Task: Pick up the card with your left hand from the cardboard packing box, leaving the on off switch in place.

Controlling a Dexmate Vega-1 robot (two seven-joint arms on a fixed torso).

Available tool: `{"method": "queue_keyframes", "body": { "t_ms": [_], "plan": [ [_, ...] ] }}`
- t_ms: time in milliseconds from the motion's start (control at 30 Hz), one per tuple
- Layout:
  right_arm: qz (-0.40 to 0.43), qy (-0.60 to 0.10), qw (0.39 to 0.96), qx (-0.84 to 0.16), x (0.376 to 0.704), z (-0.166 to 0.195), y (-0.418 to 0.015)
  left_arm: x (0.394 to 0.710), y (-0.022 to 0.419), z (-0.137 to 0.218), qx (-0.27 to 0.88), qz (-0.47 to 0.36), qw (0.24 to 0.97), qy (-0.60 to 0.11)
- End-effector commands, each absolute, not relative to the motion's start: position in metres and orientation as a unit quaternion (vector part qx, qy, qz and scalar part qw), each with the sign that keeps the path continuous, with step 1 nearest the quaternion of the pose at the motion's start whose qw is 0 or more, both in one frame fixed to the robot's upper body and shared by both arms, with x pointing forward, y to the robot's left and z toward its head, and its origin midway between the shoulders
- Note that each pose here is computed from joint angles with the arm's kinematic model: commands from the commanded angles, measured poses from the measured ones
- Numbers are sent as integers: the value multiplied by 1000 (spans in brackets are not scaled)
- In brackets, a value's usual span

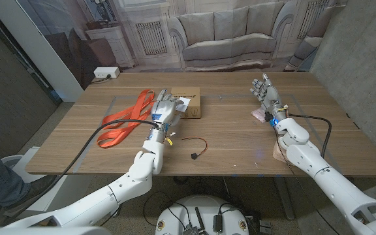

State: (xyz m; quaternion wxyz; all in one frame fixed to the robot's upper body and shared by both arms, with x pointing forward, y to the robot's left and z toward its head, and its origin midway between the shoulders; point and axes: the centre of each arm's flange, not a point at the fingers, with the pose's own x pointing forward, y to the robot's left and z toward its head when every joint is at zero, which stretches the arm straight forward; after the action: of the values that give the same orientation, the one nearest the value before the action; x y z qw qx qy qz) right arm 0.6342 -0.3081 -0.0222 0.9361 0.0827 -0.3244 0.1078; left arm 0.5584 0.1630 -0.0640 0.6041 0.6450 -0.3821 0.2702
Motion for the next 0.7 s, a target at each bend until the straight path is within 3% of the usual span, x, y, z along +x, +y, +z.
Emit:
{"method": "queue_keyframes", "body": {
  "t_ms": [33,700],
  "plan": [
    [110,-321,937,82,636,-23,-304,567,162,-66,650,269,601,-379],
    [105,-321,938,84,634,-24,-306,572,161,-63,638,269,608,-389]
  ]
}}
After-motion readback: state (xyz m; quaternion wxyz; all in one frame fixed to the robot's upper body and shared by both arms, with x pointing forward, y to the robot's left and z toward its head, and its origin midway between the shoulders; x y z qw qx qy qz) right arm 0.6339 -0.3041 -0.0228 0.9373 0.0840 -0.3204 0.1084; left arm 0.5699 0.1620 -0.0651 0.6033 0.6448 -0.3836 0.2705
